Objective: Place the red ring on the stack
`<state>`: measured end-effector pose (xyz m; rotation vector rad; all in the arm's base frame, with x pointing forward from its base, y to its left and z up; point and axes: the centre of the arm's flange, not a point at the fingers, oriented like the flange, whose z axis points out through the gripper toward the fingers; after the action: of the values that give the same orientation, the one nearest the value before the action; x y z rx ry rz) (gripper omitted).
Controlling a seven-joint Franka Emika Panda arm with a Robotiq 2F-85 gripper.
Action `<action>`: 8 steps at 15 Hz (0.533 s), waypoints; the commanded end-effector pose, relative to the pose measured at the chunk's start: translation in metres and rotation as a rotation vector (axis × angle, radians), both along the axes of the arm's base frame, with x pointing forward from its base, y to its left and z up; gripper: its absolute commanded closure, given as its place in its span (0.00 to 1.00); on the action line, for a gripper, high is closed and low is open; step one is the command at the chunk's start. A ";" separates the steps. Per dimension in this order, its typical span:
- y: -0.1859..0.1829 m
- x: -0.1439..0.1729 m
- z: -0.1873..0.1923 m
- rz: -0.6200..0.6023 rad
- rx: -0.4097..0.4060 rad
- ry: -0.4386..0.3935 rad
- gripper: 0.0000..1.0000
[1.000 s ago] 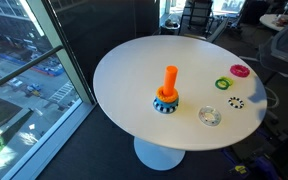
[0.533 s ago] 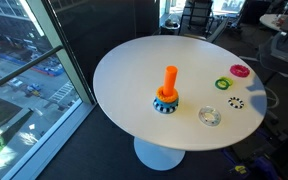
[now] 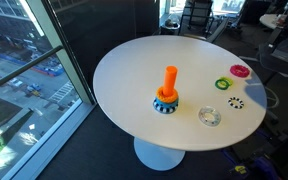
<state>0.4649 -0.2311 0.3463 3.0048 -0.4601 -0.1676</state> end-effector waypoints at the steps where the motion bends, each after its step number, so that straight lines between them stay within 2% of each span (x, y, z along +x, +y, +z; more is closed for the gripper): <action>1: -0.012 0.021 -0.014 -0.015 -0.015 0.003 0.00; 4: -0.013 0.027 -0.021 0.001 -0.013 0.009 0.00; 5: -0.007 0.015 -0.023 0.003 -0.010 0.018 0.00; 8: -0.008 0.019 -0.027 0.004 -0.012 0.022 0.00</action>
<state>0.4839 -0.2394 0.3198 2.9884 -0.4513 -0.1972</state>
